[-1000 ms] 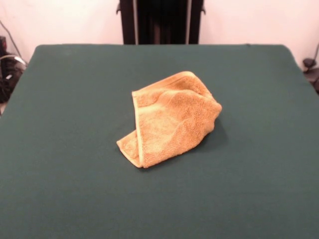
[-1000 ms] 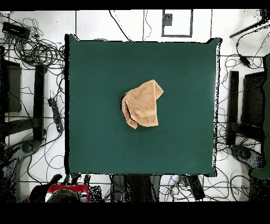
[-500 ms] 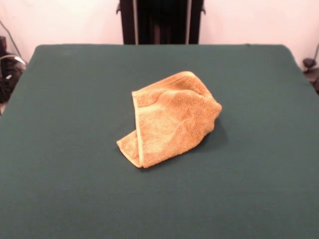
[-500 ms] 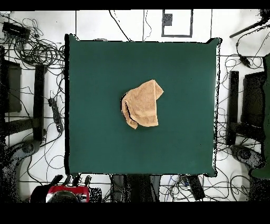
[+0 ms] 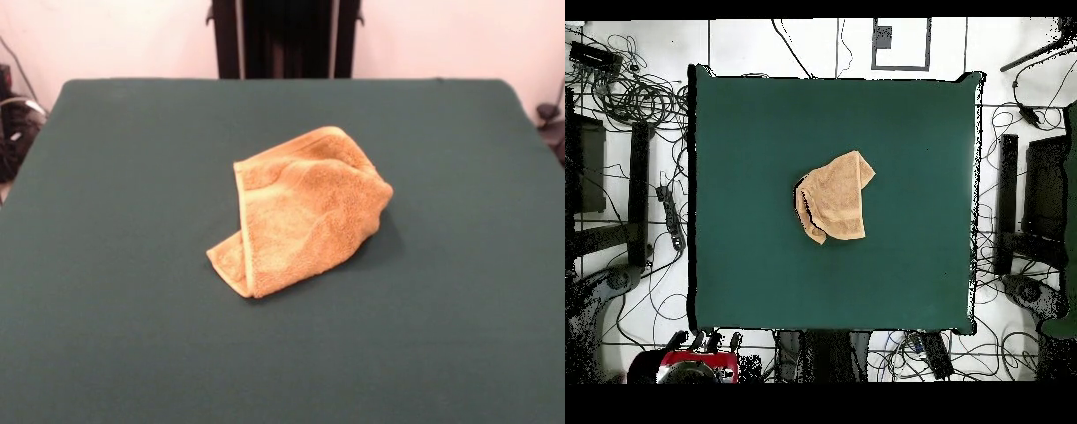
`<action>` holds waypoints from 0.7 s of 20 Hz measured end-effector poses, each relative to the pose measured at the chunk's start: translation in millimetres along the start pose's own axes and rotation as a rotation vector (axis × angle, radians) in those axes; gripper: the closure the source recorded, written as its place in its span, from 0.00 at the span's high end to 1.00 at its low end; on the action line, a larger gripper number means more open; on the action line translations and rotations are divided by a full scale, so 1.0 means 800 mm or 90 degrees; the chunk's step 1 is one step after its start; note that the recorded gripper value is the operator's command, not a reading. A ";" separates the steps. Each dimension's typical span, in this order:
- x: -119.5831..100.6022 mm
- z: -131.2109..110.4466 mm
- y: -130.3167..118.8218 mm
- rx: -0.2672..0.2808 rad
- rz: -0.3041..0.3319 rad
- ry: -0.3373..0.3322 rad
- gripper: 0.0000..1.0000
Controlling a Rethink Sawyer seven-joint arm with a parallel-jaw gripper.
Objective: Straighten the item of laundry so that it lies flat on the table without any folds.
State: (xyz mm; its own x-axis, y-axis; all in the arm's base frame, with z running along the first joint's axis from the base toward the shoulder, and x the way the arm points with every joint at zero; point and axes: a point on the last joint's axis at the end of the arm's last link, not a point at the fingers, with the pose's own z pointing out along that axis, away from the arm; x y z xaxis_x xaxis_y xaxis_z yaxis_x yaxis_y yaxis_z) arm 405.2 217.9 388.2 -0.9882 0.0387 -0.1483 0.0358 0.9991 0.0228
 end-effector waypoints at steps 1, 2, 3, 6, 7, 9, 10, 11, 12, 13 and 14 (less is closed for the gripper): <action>0.000 0.000 0.000 0.000 0.000 0.000 1.00; 0.000 0.000 -0.001 0.001 0.000 0.000 1.00; 0.000 0.000 -0.001 0.001 0.000 0.000 1.00; 0.000 0.000 -0.003 0.002 0.002 -0.001 1.00; 0.000 0.000 -0.003 0.002 0.002 -0.001 1.00; 0.000 0.000 -0.004 0.003 0.004 -0.001 1.00; 0.000 0.000 -0.005 0.003 0.004 -0.001 1.00; 0.000 0.000 -0.005 0.003 0.004 -0.001 1.00; 0.000 0.000 -0.004 0.000 0.007 0.000 1.00; 0.000 0.000 -0.004 -0.002 0.009 0.002 1.00; 0.001 0.000 -0.003 -0.005 0.011 0.003 1.00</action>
State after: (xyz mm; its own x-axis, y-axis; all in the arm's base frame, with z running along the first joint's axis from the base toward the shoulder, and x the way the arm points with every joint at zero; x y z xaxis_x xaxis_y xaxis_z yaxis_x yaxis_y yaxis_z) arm 404.4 215.5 388.3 -0.9882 0.0565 -0.1425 0.0522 0.9981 0.0335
